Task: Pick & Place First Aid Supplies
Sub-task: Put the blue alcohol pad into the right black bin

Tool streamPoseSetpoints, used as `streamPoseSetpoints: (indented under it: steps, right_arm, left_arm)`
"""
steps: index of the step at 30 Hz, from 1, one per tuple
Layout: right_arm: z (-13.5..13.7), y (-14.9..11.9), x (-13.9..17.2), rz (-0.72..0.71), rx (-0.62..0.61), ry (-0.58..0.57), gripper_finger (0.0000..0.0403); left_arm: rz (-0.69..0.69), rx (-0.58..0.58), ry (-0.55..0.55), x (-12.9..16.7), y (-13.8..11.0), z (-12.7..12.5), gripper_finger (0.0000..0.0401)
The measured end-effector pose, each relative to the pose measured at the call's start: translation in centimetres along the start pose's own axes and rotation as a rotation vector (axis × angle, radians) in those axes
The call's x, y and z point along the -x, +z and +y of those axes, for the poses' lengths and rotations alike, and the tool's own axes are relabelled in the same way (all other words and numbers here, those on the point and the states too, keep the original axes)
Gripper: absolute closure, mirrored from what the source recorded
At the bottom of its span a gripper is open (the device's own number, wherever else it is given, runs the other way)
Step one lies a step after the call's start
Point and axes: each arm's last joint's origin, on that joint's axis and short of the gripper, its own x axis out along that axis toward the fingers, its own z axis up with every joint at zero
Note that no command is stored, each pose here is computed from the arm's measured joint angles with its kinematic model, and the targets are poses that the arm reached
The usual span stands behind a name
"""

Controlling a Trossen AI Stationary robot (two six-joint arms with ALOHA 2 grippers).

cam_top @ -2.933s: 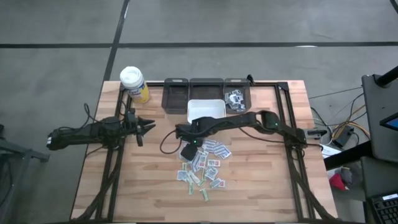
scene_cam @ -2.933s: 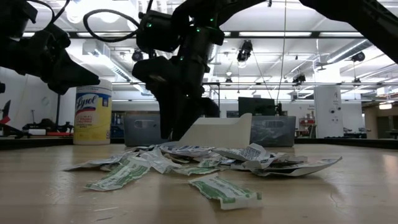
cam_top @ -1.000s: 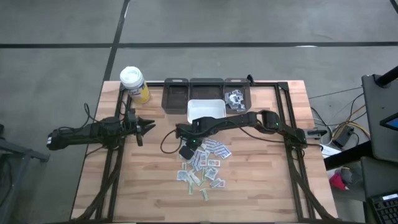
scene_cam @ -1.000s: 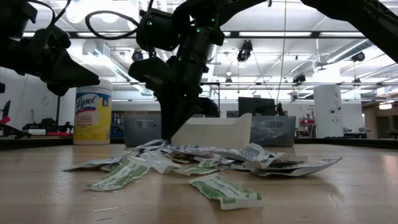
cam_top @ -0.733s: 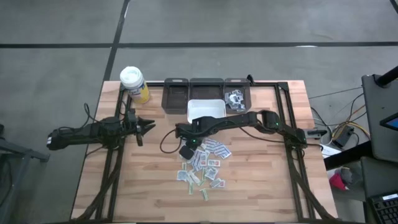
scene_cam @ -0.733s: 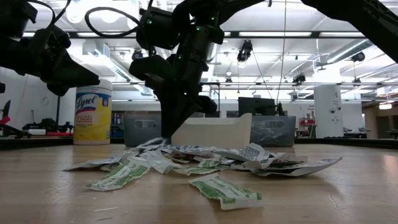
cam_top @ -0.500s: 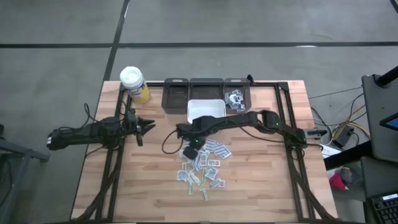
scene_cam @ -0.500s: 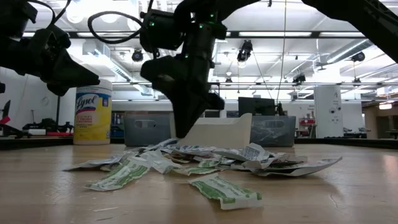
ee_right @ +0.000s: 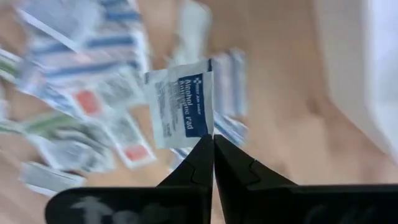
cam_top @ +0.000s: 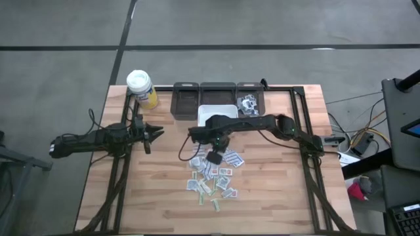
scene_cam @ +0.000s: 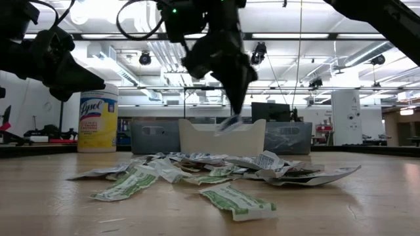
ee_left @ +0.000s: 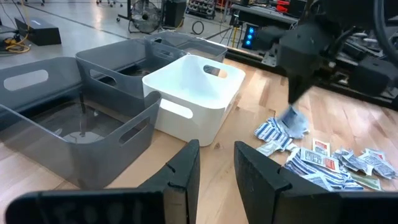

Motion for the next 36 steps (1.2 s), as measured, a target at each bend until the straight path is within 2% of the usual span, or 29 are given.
streamPoseSetpoints:
  steps: [3,10,15,23,29,36]
  right_arm:
    - [-0.7,-0.5,0.9,-0.01,0.0,-0.06,0.0395]
    - [-2.7,-2.6,4.0,-0.057,-0.016,-0.051,0.0395]
    - [-5.7,-4.7,6.5,-0.134,-0.113,-0.128,0.0395]
    - [-12.6,-8.4,9.6,-0.309,-0.374,-0.297,0.0395]
    - [-17.3,-8.8,8.7,-0.41,-0.528,-0.311,0.0395]
    - [-21.2,-7.8,3.9,-0.344,-0.535,-0.282,0.0394]
  left_arm:
    - [0.0,0.015,0.0,0.0,0.0,0.0,0.0307]
    - [0.0,0.018,0.0,0.0,0.0,0.0,0.0307]
    - [-0.003,0.019,-0.001,0.0,0.0,0.0,0.0307]
    - [-0.006,0.019,-0.001,0.0,0.0,0.0,0.0307]
    - [-0.006,0.035,-0.002,0.0,0.1,0.0,0.0307]
    - [-0.007,0.047,-0.002,0.0,0.1,0.0,0.0307]
